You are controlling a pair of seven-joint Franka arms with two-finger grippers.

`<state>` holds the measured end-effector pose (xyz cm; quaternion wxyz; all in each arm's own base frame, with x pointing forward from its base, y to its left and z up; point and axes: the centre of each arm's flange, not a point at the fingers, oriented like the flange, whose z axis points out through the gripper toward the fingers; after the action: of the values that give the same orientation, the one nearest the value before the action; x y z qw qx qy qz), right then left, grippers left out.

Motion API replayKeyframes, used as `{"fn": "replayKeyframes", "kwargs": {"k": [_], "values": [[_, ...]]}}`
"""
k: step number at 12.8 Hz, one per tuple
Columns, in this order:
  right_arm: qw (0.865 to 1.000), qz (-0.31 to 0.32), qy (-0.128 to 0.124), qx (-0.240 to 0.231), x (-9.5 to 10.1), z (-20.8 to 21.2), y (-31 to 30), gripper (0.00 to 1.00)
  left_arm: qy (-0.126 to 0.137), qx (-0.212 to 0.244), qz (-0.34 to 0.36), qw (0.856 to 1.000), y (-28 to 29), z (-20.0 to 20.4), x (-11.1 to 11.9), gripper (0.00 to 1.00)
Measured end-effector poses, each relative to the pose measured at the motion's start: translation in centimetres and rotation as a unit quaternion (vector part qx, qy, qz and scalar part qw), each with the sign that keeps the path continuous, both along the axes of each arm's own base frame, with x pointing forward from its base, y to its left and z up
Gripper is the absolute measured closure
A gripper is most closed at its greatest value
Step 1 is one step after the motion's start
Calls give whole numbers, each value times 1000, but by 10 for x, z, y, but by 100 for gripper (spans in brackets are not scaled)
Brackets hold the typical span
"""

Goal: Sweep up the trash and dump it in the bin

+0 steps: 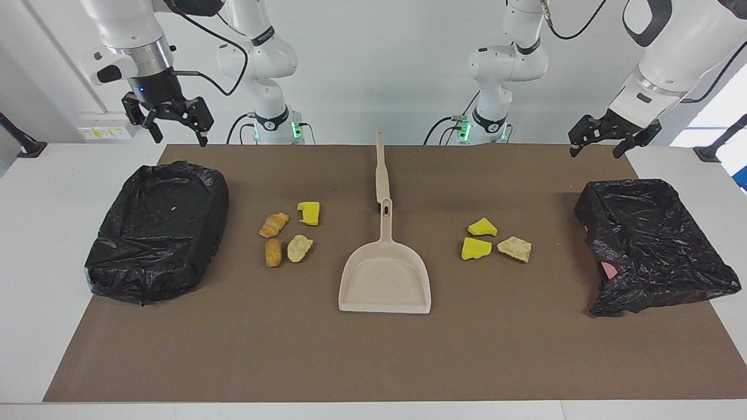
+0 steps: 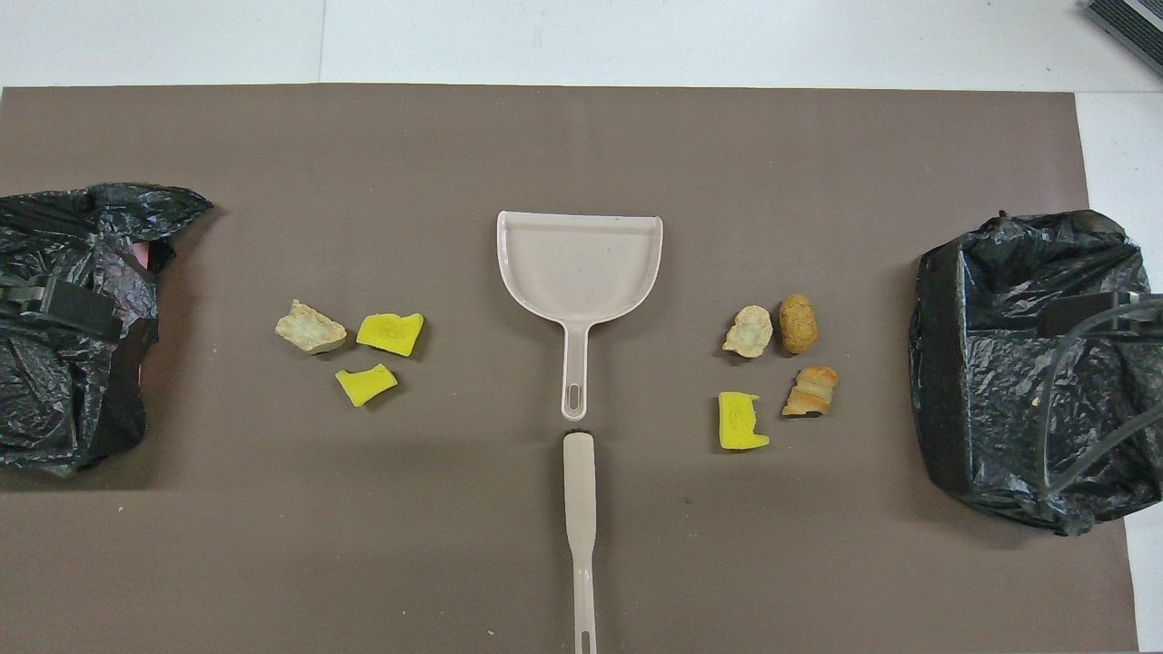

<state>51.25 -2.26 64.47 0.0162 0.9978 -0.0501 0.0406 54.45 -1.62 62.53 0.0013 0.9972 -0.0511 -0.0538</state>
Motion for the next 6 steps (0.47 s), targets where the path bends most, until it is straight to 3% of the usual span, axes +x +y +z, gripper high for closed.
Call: {"fn": "replayKeyframes", "kwargs": {"k": [6], "values": [[1000, 0, -2, 0, -1, 2, 0, 0, 6, 0, 0, 1000, 0, -5, -2, 0]]}}
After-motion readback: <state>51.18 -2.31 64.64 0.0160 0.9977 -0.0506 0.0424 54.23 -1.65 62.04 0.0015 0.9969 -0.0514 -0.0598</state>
